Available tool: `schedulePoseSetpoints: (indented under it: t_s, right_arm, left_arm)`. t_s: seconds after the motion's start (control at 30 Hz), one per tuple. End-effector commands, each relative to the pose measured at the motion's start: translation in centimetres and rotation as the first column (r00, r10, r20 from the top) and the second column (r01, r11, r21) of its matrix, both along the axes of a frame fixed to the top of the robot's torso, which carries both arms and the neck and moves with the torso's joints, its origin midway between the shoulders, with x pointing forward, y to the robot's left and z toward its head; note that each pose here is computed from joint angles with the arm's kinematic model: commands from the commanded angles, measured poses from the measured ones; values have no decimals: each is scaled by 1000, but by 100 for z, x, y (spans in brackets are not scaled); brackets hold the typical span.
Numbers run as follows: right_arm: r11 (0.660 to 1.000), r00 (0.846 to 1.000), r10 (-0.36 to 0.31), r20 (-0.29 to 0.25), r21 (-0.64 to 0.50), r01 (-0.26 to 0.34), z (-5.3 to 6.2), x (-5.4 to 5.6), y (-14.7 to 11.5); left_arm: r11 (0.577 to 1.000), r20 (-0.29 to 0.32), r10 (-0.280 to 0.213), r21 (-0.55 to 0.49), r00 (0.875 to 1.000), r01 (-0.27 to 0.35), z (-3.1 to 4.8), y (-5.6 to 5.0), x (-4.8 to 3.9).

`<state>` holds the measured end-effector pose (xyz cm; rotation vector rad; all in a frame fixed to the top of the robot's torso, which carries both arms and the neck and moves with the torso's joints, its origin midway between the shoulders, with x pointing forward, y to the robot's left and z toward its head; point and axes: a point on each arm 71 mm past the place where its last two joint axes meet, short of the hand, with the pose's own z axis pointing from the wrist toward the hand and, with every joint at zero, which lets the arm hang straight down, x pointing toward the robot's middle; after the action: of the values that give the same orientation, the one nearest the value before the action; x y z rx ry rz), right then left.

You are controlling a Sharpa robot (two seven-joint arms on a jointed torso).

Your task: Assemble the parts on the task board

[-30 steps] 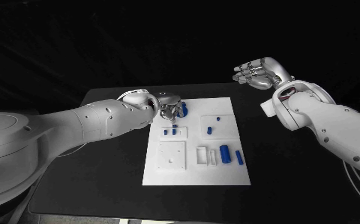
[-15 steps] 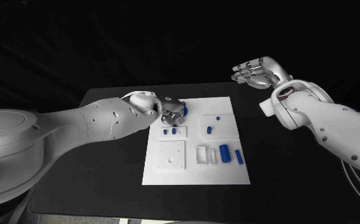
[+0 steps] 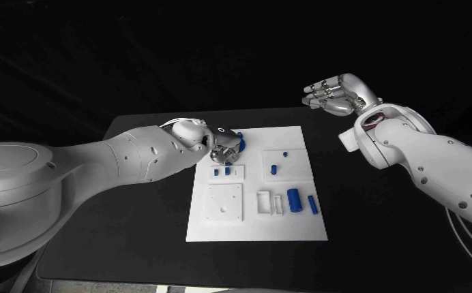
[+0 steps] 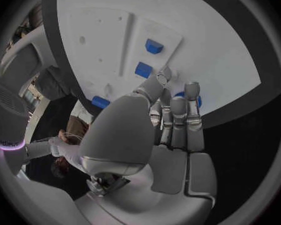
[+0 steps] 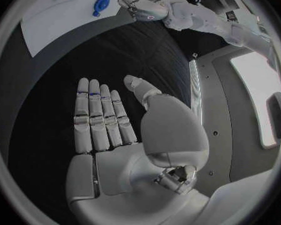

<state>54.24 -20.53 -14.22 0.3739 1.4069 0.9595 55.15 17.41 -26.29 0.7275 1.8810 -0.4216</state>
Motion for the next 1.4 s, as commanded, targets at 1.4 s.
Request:
schedulePoseSetpoints:
  t_s: [1.4]
  right_arm:
    - [1000, 1000, 24, 3, -5, -24, 4, -10, 58]
  left_arm:
    - [1000, -13, -13, 25, 1000, 14, -129, -86, 45]
